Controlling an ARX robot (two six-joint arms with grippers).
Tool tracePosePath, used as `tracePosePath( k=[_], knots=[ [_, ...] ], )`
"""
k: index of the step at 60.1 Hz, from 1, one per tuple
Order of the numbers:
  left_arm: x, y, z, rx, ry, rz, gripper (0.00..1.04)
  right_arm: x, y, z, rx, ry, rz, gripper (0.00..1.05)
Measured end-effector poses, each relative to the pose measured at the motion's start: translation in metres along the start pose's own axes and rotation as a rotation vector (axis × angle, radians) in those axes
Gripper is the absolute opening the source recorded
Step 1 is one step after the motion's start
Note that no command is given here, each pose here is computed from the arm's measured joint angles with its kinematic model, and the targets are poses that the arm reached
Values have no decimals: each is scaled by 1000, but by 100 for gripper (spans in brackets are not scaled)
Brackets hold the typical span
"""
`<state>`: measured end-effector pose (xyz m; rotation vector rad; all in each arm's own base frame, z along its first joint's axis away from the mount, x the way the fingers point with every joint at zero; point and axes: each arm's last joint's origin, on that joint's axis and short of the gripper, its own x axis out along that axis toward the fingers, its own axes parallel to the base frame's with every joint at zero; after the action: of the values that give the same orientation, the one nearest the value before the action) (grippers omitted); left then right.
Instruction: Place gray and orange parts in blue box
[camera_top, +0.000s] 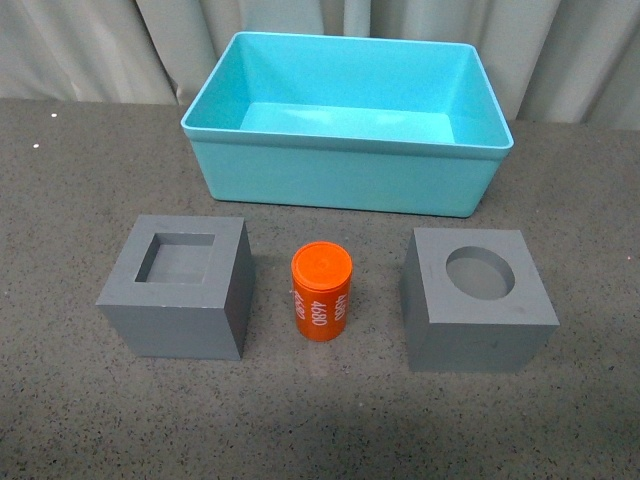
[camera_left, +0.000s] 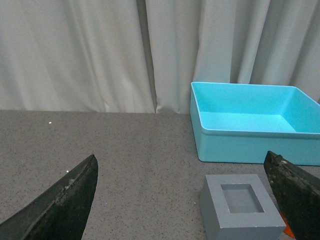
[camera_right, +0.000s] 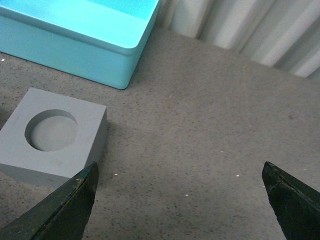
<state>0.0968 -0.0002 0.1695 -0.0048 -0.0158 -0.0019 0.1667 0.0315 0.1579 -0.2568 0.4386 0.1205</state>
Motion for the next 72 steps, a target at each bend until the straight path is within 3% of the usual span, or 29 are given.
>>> tracePosePath(
  k=[26, 53, 62, 72],
  knots=[
    [0, 0, 0, 0, 0, 0, 98, 91, 27, 18, 164, 321, 142, 95],
    [0, 0, 0, 0, 0, 0, 98, 126, 50, 14, 244, 446, 174, 94],
    [0, 0, 0, 0, 0, 0, 98, 132, 54, 12, 274, 473, 172, 66],
    [0, 0, 0, 0, 0, 0, 98, 135, 56, 14, 295, 505, 158, 29]
  ],
)
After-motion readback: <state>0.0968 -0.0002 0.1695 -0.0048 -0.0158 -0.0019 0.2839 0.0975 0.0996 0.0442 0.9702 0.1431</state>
